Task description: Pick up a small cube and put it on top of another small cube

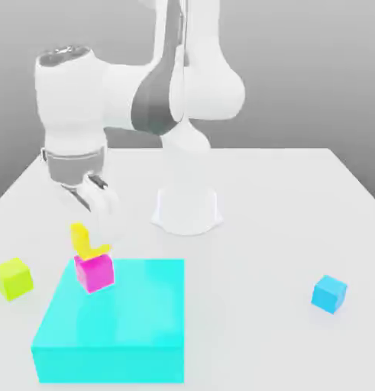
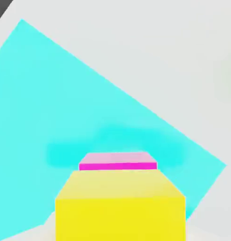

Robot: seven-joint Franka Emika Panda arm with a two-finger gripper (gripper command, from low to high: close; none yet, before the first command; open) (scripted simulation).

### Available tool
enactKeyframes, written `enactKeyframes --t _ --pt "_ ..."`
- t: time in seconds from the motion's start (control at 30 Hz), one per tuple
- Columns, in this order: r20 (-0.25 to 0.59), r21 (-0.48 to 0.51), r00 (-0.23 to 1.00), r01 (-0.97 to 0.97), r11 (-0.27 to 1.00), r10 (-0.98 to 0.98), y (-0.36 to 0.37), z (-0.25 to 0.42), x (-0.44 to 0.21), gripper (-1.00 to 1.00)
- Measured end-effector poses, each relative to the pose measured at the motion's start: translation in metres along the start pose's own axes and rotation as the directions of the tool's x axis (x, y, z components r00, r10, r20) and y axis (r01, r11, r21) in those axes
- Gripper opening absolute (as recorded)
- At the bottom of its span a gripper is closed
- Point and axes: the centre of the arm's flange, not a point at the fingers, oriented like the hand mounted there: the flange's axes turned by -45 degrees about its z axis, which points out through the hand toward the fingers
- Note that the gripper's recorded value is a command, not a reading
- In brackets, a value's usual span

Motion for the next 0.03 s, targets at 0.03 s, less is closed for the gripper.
enactKeyframes --t 0.03 --pt "0.0 0.0 1.0 0.0 1.0 0.0 0.0 0.0 0.0 1.0"
